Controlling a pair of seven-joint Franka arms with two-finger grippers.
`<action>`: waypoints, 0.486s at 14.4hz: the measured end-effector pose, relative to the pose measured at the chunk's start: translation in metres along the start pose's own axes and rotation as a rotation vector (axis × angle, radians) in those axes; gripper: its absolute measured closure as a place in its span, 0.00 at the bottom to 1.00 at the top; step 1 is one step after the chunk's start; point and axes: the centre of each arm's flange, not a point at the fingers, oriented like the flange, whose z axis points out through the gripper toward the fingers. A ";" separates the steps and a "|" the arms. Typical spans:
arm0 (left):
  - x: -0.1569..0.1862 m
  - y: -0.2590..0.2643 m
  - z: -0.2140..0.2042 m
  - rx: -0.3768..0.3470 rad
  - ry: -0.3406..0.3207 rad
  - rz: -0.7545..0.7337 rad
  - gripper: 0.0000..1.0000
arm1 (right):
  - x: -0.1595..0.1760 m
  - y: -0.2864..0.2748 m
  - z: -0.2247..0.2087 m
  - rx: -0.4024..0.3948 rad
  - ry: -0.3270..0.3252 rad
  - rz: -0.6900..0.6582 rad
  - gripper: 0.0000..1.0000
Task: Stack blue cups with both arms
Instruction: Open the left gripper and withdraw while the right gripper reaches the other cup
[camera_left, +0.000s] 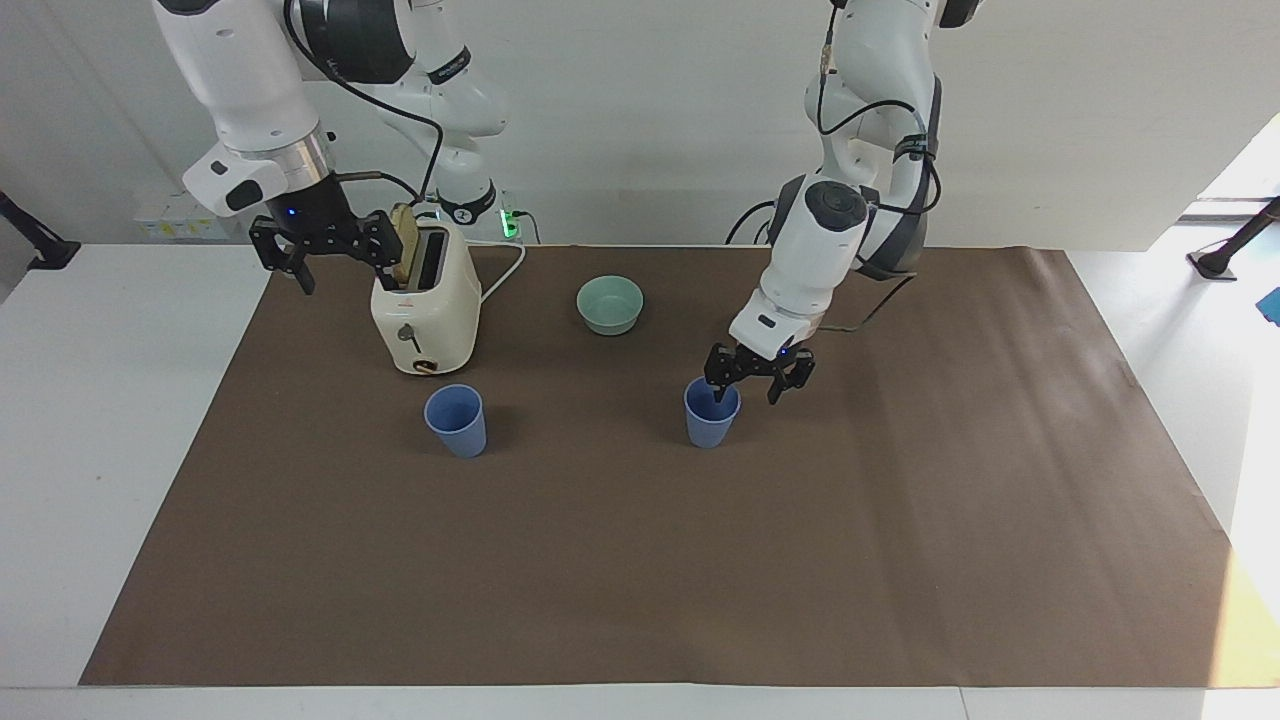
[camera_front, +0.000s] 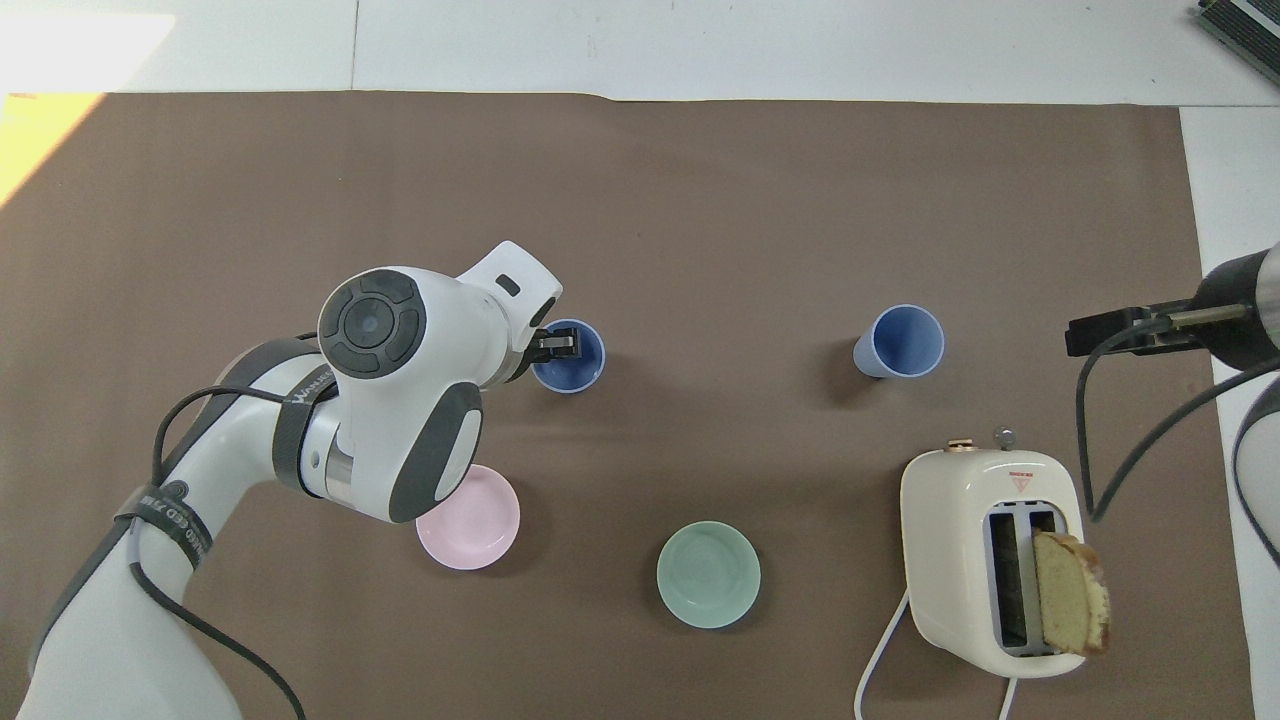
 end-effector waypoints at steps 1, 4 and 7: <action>0.004 -0.011 -0.019 0.001 -0.006 0.005 0.00 | 0.002 -0.001 0.017 0.002 0.006 -0.001 0.00; 0.013 -0.064 -0.080 0.024 -0.011 0.066 0.00 | 0.014 -0.001 0.072 0.012 -0.006 -0.004 0.00; 0.024 -0.125 -0.135 0.059 -0.003 0.125 0.00 | 0.034 -0.002 0.127 0.027 -0.012 -0.009 0.00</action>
